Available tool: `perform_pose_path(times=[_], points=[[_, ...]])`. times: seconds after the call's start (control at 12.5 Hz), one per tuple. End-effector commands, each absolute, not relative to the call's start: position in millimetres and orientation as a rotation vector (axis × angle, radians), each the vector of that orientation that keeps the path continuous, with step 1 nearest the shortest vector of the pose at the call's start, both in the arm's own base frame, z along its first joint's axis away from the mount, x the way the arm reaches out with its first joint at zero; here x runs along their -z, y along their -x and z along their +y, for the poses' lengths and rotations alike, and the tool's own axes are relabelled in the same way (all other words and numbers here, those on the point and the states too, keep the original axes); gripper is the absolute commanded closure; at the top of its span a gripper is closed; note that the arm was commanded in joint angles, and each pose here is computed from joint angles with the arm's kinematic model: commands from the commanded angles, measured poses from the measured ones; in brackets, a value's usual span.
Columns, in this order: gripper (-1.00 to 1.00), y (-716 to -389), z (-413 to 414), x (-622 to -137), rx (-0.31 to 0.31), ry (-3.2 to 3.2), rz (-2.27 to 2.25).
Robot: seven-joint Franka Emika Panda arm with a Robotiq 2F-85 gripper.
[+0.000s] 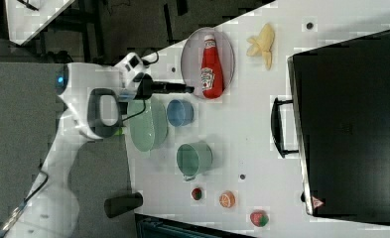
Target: Pick ketchup from plate and place it on table.
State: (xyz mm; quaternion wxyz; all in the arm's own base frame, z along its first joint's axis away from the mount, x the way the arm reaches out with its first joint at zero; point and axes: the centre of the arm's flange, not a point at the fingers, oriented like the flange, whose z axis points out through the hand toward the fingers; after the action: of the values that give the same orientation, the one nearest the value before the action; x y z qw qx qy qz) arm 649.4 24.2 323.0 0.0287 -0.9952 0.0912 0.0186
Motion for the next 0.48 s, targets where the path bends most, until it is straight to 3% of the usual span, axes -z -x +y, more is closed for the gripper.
perform_pose_path(times=[0.08, 0.48], points=[[-1.00, -664, 30, -302, 0.043, 3.071, 0.058], [-1.00, -671, 38, -234, 0.067, 3.065, 0.045]])
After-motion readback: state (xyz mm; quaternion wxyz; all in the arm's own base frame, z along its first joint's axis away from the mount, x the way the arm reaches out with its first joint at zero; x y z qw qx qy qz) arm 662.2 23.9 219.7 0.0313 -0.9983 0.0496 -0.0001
